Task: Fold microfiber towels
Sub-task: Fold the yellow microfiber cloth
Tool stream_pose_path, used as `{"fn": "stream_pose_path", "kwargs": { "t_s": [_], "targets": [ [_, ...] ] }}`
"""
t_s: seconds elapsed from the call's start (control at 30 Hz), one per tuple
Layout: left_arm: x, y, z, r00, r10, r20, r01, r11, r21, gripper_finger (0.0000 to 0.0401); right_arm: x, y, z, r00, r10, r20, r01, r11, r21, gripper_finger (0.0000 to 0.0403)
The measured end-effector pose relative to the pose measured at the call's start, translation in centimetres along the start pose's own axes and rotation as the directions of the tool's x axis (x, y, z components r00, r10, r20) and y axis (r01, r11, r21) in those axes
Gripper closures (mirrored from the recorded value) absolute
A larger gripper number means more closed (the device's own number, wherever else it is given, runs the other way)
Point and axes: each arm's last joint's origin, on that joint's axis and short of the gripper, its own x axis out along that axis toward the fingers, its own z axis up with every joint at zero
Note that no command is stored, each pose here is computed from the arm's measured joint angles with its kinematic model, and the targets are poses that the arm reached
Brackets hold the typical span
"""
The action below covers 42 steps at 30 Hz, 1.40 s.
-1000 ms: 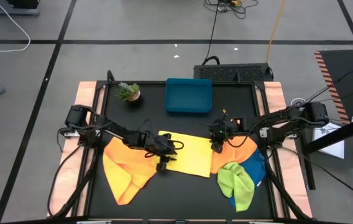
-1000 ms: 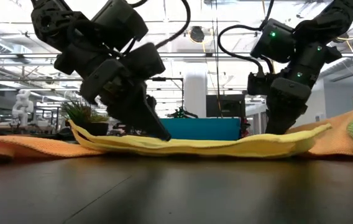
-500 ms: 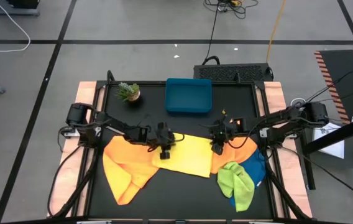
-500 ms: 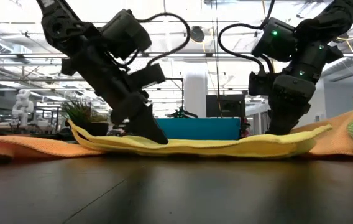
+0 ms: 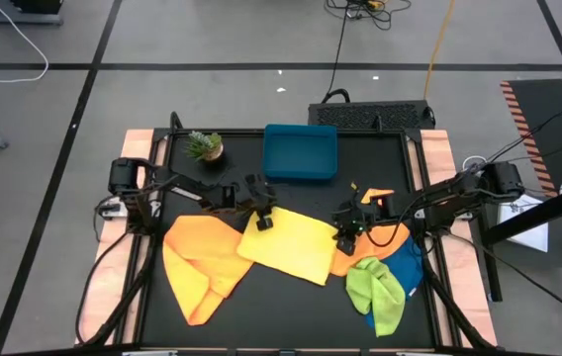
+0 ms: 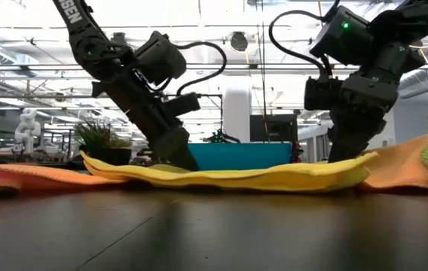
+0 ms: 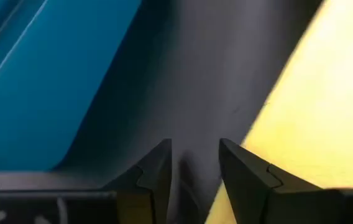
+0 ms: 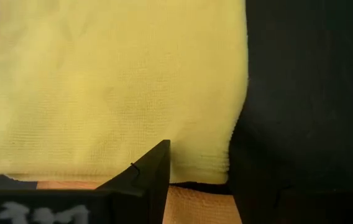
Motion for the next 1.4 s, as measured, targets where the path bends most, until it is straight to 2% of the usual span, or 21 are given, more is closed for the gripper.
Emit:
{"fn": "stream_pose_path", "kwargs": {
  "t_s": [0.13, 0.3, 0.4, 0.63, 0.73, 0.9, 1.1, 1.27, 1.4],
  "targets": [
    [-0.2, 0.0, 0.7, 0.998, -0.013, 0.069, 0.013, 1.000, 0.003, 0.0265, 0.0, 0.2, 0.4, 0.999, 0.022, 0.042, -0.021, 1.000, -0.010, 0.0259],
    [-0.6, -0.8, 2.0, 0.957, -0.220, 0.192, 0.220, 0.975, 0.022, 0.0265, 0.0, 0.2, 0.5, 0.998, 0.022, 0.052, -0.017, 0.996, -0.092, 0.0280],
    [-1.0, -1.7, 2.5, 0.918, -0.306, 0.251, 0.301, 0.952, 0.061, 0.0265, 0.0, 0.2, 0.5, 0.998, 0.020, 0.056, -0.013, 0.993, -0.120, 0.0309],
    [-2.0, -3.5, 3.9, 0.835, -0.395, 0.382, 0.373, 0.918, 0.135, 0.0265, -0.1, 0.7, 1.4, 0.987, 0.068, 0.144, -0.041, 0.982, -0.185, 0.0394],
    [-2.1, -4.2, 4.5, 0.807, -0.446, 0.386, 0.410, 0.895, 0.175, 0.0265, -0.2, 1.0, 1.9, 0.975, 0.098, 0.199, -0.056, 0.977, -0.207, 0.0394],
    [-2.3, -4.2, 6.5, 0.805, -0.453, 0.383, 0.412, 0.891, 0.189, 0.0265, -0.5, 1.4, 2.6, 0.952, 0.143, 0.269, -0.084, 0.972, -0.220, 0.0396],
    [-2.6, -4.4, 8.6, 0.757, -0.520, 0.396, 0.452, 0.854, 0.258, 0.0265, -0.5, 1.9, 2.5, 0.948, 0.164, 0.274, -0.102, 0.969, -0.226, 0.0399],
    [-2.6, -3.9, 9.4, 0.763, -0.520, 0.384, 0.455, 0.854, 0.252, 0.0265, -0.5, 2.6, 2.3, 0.940, 0.193, 0.282, -0.123, 0.961, -0.247, 0.0401],
    [-1.6, -3.7, 8.9, 0.749, -0.556, 0.361, 0.502, 0.831, 0.240, 0.0265, -0.7, 3.4, 2.5, 0.919, 0.236, 0.317, -0.148, 0.949, -0.279, 0.0402]
  ]
}}
